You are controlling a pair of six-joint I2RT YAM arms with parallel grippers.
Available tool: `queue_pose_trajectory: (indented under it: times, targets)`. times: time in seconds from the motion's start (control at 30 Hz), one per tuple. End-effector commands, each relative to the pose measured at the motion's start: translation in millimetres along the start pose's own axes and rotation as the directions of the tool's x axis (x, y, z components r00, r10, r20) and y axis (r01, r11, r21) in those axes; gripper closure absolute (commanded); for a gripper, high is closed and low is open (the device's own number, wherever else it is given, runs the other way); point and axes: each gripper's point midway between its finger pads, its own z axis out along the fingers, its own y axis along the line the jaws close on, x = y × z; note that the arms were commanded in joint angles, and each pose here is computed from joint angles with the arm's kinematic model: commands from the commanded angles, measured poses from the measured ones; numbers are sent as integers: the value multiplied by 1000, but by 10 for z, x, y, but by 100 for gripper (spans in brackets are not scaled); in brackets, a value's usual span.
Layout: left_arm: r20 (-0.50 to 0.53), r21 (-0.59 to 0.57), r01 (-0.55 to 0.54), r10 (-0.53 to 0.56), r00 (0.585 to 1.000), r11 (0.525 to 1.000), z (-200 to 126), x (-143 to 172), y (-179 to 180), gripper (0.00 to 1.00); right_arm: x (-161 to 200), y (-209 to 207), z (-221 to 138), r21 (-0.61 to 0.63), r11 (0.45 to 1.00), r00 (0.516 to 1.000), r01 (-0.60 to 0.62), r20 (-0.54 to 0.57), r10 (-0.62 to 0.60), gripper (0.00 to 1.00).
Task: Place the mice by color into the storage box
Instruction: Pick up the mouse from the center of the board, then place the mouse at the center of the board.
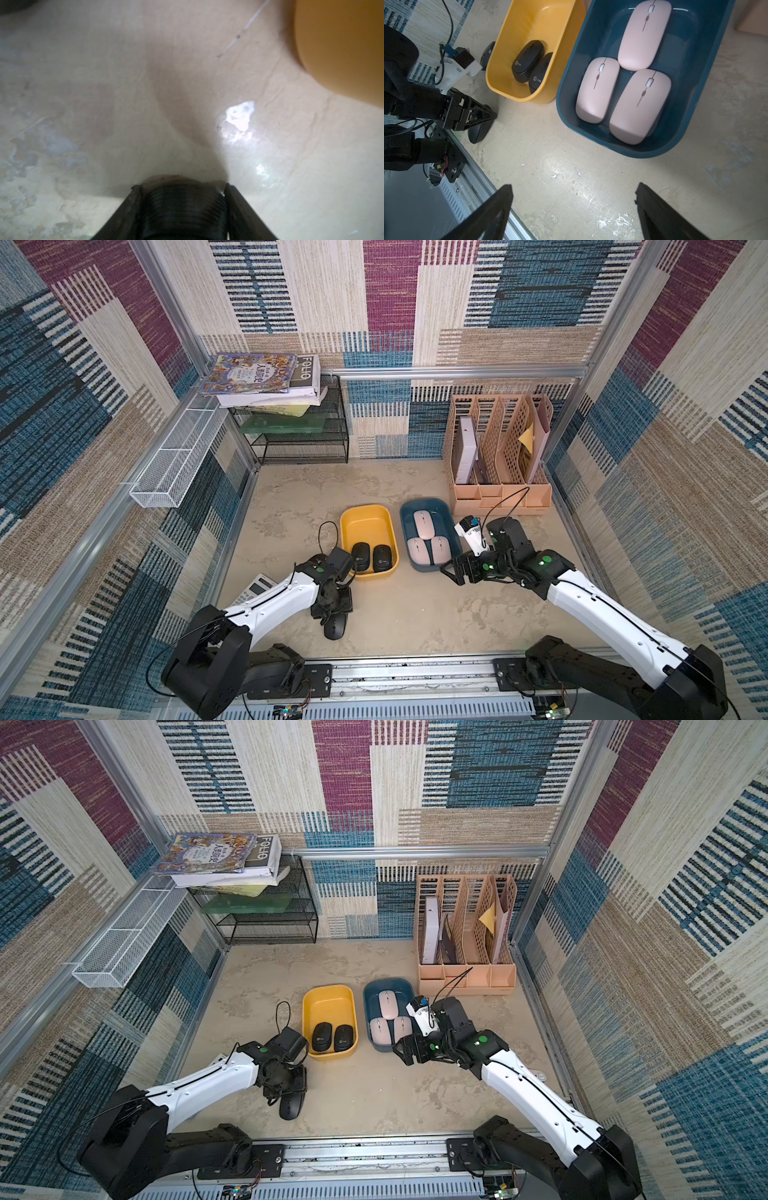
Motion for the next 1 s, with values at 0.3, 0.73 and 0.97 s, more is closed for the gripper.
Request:
queue_pose_trajectory:
  times: [0.3,0.73,0.97]
  targets:
    - [4,-9,-415,415,910,910,-7,73,-797,52,-128,-191,-189,77,994,996,-80,48,76,4]
    - [18,-54,-708,709,705,705,-28,286,-1401,52,-152,-457,-414,107,975,976,-197,116,185,4]
    - [-2,-94,-911,915,403,401,-56,417,-1808,52,-131,-598,-551,129,961,963,-246,147,227,4]
